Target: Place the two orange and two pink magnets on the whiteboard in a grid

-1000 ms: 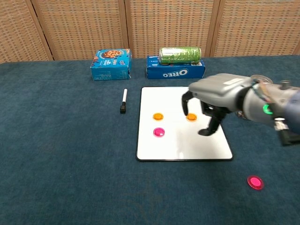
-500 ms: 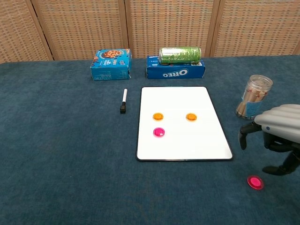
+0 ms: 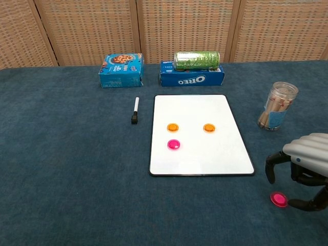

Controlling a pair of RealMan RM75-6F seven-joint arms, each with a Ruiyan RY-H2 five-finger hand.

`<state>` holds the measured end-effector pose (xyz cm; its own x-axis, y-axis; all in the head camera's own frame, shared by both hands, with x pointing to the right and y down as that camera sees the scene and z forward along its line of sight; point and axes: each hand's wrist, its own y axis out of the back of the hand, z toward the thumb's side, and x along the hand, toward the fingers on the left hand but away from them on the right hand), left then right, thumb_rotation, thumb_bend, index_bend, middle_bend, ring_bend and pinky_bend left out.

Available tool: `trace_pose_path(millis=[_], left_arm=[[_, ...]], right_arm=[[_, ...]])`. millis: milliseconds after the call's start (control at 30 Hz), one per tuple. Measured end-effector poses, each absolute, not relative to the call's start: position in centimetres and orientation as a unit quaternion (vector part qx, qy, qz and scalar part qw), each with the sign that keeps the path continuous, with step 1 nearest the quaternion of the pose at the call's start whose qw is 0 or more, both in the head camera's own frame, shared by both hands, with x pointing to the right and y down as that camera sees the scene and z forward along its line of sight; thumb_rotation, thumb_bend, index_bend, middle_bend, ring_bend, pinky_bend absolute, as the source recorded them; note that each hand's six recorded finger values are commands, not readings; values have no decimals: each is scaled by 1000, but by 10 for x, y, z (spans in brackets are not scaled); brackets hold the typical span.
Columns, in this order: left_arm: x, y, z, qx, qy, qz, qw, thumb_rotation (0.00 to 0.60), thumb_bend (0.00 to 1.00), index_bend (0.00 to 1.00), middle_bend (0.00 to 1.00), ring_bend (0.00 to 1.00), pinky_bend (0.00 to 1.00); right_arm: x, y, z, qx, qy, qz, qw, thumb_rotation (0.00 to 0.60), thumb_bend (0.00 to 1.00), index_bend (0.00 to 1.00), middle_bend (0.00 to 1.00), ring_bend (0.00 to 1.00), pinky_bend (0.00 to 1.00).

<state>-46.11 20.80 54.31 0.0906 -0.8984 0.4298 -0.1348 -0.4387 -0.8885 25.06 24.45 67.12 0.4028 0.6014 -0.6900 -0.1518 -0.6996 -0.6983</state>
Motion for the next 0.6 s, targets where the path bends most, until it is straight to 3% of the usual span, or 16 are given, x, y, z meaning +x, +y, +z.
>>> trace_pose_path(millis=[600], left_arm=[[-462, 207, 542, -649, 399, -545, 350, 600, 0, 0, 0, 0, 0]], right_arm=[[251, 255, 690, -754, -144, 529, 363, 600, 337, 424, 966, 941, 1000]])
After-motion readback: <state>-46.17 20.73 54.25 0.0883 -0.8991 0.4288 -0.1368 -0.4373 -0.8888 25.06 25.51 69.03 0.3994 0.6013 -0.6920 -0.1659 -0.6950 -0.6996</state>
